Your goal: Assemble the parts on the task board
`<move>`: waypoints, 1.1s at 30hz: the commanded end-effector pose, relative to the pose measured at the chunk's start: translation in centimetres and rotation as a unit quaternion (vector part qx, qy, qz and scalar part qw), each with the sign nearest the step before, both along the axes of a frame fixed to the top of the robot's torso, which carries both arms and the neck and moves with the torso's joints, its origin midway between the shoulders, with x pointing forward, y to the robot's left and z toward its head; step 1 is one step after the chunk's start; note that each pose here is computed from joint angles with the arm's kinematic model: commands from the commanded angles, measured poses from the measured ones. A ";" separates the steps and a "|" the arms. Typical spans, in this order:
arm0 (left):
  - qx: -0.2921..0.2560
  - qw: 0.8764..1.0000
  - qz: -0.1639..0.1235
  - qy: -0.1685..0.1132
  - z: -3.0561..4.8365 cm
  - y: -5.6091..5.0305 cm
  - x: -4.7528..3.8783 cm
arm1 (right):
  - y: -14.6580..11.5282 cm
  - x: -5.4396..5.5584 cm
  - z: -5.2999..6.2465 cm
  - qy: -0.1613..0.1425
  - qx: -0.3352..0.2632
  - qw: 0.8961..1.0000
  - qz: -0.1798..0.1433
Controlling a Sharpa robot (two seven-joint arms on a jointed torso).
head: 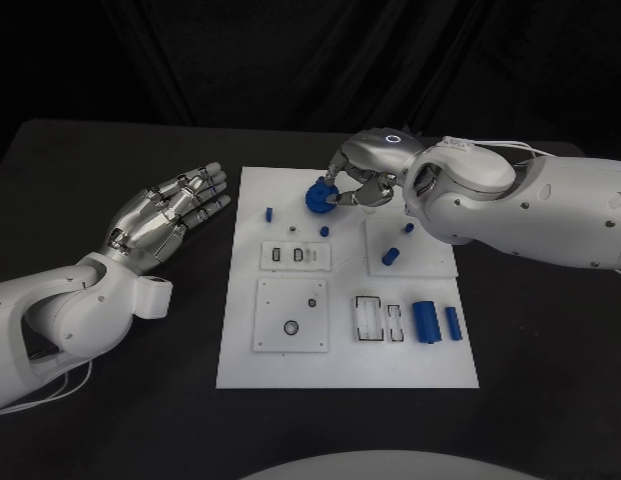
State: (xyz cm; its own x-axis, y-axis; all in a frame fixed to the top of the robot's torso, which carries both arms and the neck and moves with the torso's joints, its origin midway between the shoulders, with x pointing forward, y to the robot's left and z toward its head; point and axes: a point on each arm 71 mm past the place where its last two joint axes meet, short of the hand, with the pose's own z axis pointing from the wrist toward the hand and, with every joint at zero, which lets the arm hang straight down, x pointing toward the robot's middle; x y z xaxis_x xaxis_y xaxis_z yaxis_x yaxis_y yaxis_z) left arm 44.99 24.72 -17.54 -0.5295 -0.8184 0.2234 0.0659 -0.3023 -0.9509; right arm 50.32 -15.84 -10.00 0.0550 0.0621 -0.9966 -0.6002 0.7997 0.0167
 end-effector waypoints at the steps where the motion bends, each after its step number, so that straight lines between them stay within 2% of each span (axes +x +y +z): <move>1: -0.047 0.997 0.008 -0.063 1.00 0.2 -0.20 | 0.1 0.2 0.1 -0.005 0.003 1.000 -0.005; 12: -0.048 0.997 0.005 -0.063 0.97 0.0 -0.12 | 0.4 0.7 -0.5 0.005 -0.007 1.000 -0.012; 24: -0.047 0.997 0.004 -0.062 0.90 0.0 0.02 | 0.0 0.6 -0.7 0.008 -0.008 1.000 -0.014; 30: -0.048 0.997 0.004 -0.062 0.87 0.1 0.01 | -0.7 0.4 -0.6 0.002 0.000 1.000 -0.016; 33: -0.047 0.997 0.006 -0.062 0.88 0.3 -0.06 | -1.8 -0.1 -0.1 -0.005 0.009 1.000 -0.020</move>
State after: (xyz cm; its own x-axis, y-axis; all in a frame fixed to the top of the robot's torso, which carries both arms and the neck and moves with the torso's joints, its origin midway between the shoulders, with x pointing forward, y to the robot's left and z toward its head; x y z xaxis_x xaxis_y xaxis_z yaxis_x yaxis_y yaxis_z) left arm 45.21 24.68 -17.67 -0.5349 -0.8140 0.2266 0.0625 -0.3056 -0.9501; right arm 50.35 -17.33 -10.54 0.0414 0.0545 -0.9977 -0.5757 0.8174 0.0208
